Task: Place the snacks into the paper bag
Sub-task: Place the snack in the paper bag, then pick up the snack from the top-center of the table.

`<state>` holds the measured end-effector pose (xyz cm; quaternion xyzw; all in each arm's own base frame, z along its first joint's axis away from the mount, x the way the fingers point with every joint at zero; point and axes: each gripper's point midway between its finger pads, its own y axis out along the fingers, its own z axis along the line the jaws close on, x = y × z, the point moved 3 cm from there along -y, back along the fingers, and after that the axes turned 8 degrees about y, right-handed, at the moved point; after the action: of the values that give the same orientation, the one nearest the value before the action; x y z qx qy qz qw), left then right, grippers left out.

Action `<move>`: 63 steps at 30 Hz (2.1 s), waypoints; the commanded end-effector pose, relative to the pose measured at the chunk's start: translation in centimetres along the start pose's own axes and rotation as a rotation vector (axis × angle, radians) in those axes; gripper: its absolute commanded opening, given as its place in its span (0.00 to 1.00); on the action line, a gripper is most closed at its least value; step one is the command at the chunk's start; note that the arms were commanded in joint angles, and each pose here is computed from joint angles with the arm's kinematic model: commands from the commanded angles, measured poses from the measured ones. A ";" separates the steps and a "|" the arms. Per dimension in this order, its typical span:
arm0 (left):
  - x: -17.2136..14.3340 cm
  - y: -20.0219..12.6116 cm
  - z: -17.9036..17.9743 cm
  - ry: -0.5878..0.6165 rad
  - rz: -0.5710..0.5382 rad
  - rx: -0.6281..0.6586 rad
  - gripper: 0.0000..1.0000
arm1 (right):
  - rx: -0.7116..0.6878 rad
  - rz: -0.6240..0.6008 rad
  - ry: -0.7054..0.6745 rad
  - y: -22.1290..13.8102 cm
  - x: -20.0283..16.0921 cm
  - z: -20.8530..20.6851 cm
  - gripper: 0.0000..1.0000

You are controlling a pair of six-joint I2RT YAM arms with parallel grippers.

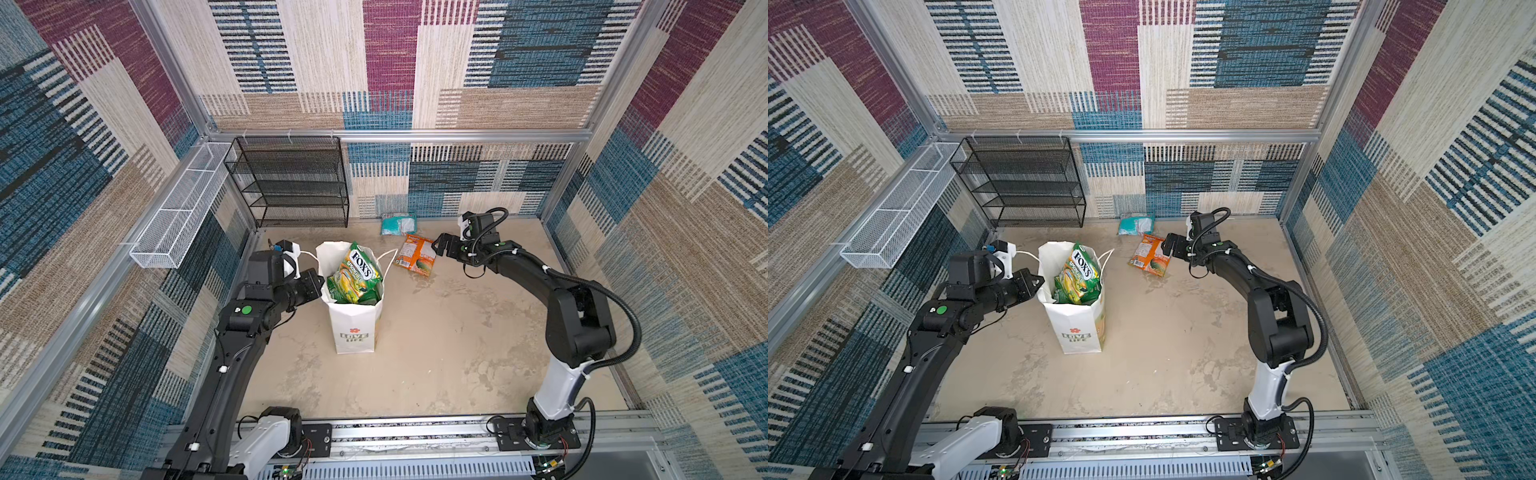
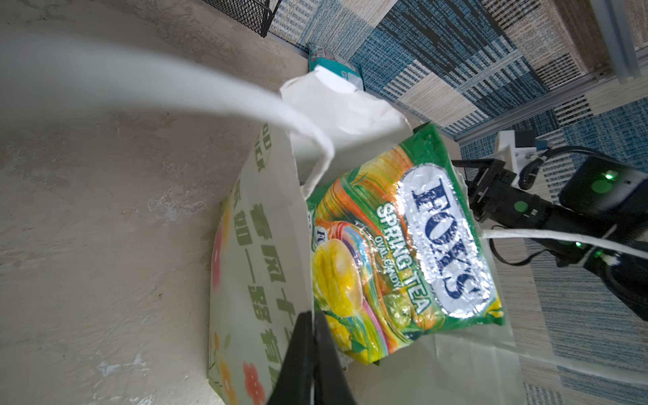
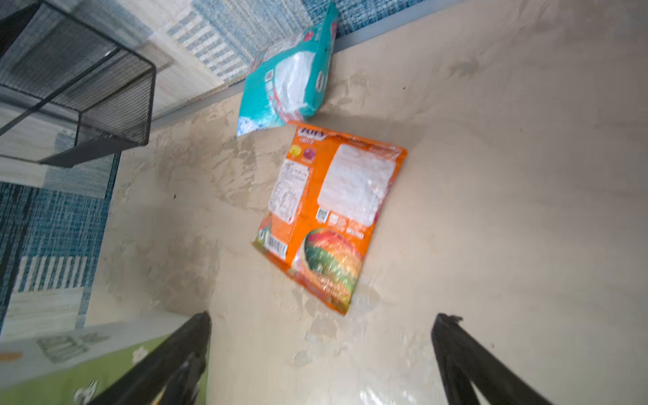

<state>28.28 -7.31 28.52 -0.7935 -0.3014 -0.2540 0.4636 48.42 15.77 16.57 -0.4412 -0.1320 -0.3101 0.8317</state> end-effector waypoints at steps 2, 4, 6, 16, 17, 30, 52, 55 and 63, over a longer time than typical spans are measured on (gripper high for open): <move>0.4 -0.2 -0.4 0.014 -0.020 -0.025 0.00 | 0.045 0.004 -0.023 3.2 2.0 -0.5 0.96; 0.5 -0.3 -0.5 0.017 -0.026 -0.025 0.00 | 0.060 0.020 -0.026 4.6 2.7 -1.0 0.94; 0.5 -0.4 -0.5 0.018 -0.027 -0.027 0.00 | 0.075 0.035 -0.037 5.8 3.2 -1.3 0.92; 0.7 -0.8 -0.7 0.025 -0.043 -0.031 0.00 | 0.083 0.105 -0.042 10.7 3.5 -4.2 0.85; 0.7 -0.8 -0.7 0.025 -0.044 -0.034 0.00 | 0.095 0.118 -0.041 11.0 3.4 -4.4 0.83; 0.8 -0.9 -0.6 0.021 -0.050 -0.036 0.00 | 0.182 0.214 -0.043 13.8 1.3 -4.9 0.55; 0.9 -1.1 -0.2 0.019 -0.059 -0.016 0.00 | 0.400 0.160 -0.043 6.4 -0.3 -0.8 0.00; 1.0 -1.1 -0.1 0.018 -0.061 -0.014 0.00 | 0.414 0.129 -0.044 3.9 -0.4 0.0 0.00; 1.0 -1.0 -0.1 0.012 -0.059 -0.020 0.00 | 0.474 0.036 -0.015 -3.0 -1.2 2.0 0.00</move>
<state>27.59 -6.72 28.94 -0.7934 -0.3092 -0.2521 0.4597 45.85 16.70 15.94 -0.2726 -0.1679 -0.2262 0.9200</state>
